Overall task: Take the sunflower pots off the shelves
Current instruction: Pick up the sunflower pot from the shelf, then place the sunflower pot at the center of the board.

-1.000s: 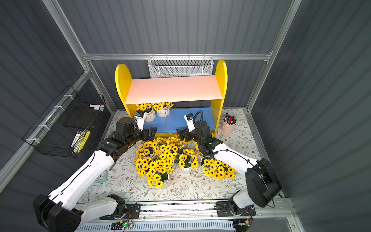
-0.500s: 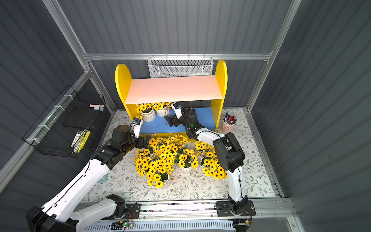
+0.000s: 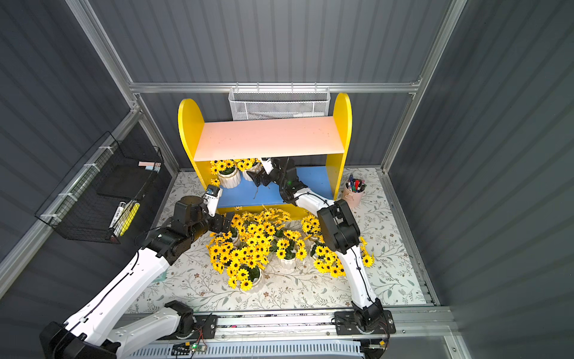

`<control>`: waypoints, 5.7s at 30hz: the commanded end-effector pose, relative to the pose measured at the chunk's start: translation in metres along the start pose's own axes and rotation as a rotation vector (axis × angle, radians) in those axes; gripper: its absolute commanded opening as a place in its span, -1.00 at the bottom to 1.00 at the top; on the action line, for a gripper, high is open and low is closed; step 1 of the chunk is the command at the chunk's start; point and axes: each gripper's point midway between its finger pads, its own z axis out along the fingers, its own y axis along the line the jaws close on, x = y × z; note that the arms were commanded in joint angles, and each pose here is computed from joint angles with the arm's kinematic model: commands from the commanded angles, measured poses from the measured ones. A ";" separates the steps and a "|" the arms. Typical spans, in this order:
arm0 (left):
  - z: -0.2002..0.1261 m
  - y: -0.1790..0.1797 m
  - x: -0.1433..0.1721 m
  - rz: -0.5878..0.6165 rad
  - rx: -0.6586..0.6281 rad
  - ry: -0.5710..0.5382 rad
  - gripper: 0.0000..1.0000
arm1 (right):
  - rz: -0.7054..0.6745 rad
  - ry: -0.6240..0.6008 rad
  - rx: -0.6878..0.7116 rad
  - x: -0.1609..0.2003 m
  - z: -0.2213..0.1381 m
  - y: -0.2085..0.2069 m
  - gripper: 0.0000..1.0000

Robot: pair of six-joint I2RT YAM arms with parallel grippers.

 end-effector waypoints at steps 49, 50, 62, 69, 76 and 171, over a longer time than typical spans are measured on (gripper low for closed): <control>-0.016 -0.005 -0.013 0.008 0.048 -0.088 0.99 | 0.038 -0.012 -0.054 -0.012 -0.007 0.028 -1.00; -0.016 -0.007 -0.013 0.007 0.054 -0.088 0.99 | 0.038 -0.022 -0.039 -0.016 -0.011 0.026 -1.00; -0.014 -0.013 -0.013 -0.008 0.092 -0.089 0.99 | -0.042 -0.163 0.145 -0.063 -0.072 0.020 -1.00; -0.014 -0.016 -0.014 -0.017 0.112 -0.095 0.99 | -0.087 -0.208 0.193 -0.093 -0.102 0.023 -1.00; -0.012 -0.022 -0.013 -0.025 0.142 -0.091 0.99 | -0.107 -0.218 0.220 -0.109 -0.133 0.032 -1.00; -0.015 -0.071 -0.011 0.048 0.331 -0.115 0.99 | 0.192 0.713 0.107 0.146 -0.360 0.279 0.98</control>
